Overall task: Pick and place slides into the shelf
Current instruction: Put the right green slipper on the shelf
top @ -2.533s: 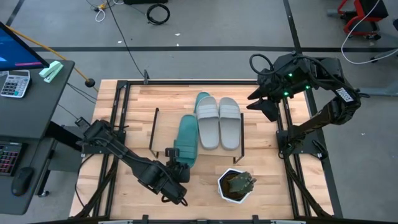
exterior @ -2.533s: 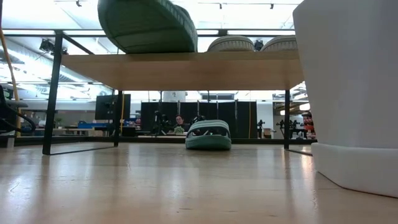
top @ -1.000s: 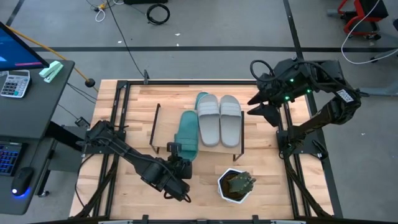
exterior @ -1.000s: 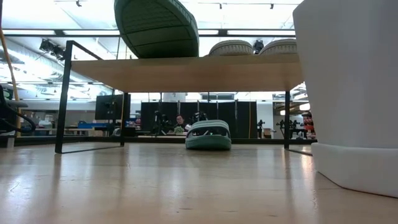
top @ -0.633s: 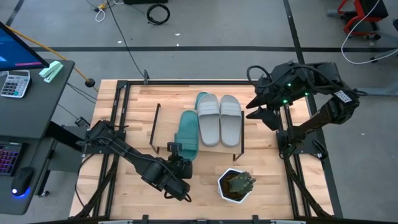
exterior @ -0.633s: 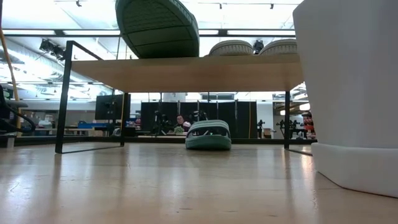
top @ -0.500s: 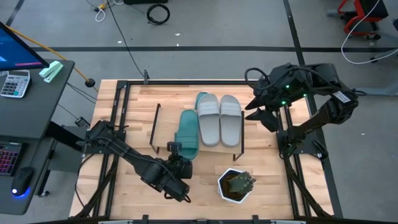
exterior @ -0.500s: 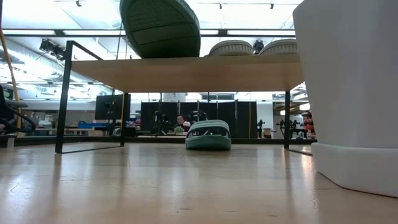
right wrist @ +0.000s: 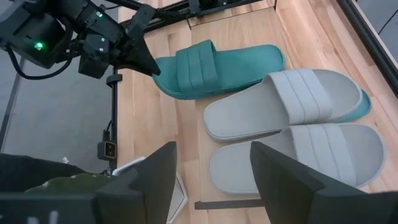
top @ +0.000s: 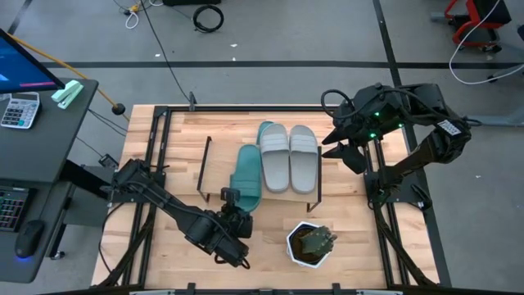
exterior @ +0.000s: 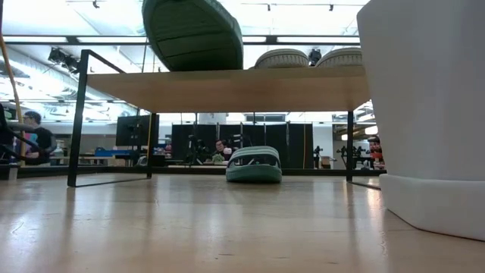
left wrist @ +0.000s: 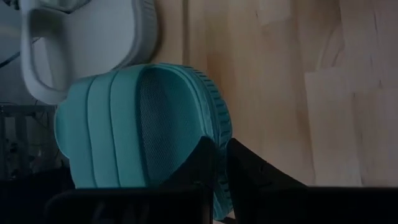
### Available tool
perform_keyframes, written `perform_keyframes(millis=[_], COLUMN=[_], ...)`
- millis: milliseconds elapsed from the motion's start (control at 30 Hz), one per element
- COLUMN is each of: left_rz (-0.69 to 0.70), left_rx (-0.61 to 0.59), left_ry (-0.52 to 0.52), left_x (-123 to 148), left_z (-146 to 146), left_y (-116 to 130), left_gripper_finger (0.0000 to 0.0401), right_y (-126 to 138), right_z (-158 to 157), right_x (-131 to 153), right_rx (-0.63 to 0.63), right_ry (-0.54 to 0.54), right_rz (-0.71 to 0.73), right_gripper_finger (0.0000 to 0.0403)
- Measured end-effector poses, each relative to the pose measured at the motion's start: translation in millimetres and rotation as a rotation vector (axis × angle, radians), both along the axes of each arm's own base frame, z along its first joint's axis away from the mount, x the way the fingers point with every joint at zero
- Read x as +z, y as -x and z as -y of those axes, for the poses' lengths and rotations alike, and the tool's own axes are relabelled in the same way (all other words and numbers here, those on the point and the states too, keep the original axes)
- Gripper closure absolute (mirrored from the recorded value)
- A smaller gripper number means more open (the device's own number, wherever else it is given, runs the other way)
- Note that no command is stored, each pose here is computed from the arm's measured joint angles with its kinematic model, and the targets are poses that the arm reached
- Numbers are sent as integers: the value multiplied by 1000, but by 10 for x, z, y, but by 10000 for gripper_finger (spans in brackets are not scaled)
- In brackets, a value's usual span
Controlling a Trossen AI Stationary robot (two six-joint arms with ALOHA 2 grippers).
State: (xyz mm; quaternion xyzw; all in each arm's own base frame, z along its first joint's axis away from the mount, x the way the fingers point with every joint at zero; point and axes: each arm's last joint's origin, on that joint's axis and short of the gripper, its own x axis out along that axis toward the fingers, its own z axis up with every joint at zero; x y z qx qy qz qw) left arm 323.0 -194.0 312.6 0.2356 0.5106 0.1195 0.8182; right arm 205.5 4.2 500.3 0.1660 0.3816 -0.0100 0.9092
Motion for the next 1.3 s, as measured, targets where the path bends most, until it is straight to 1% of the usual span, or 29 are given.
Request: perform_keyframes(millis=[267, 733, 1100, 1300], left_rz=[-5, 20, 40, 25], left_rx=[3, 50, 90, 101], left_ry=[1, 28, 46, 90], left_x=[-33, -34, -34, -41], left_z=[-4, -3, -8, 0], left_y=[-5, -4, -3, 0], left_gripper_finger=[371, 317, 265, 236], right_y=[0, 0, 0, 0], right_z=[0, 0, 0, 0], right_x=[0, 0, 0, 0], right_rx=[0, 0, -1, 0], right_ry=[0, -1, -1, -1], right_rz=[0, 0, 0, -1], right_gripper_finger=[191, 191, 191, 191])
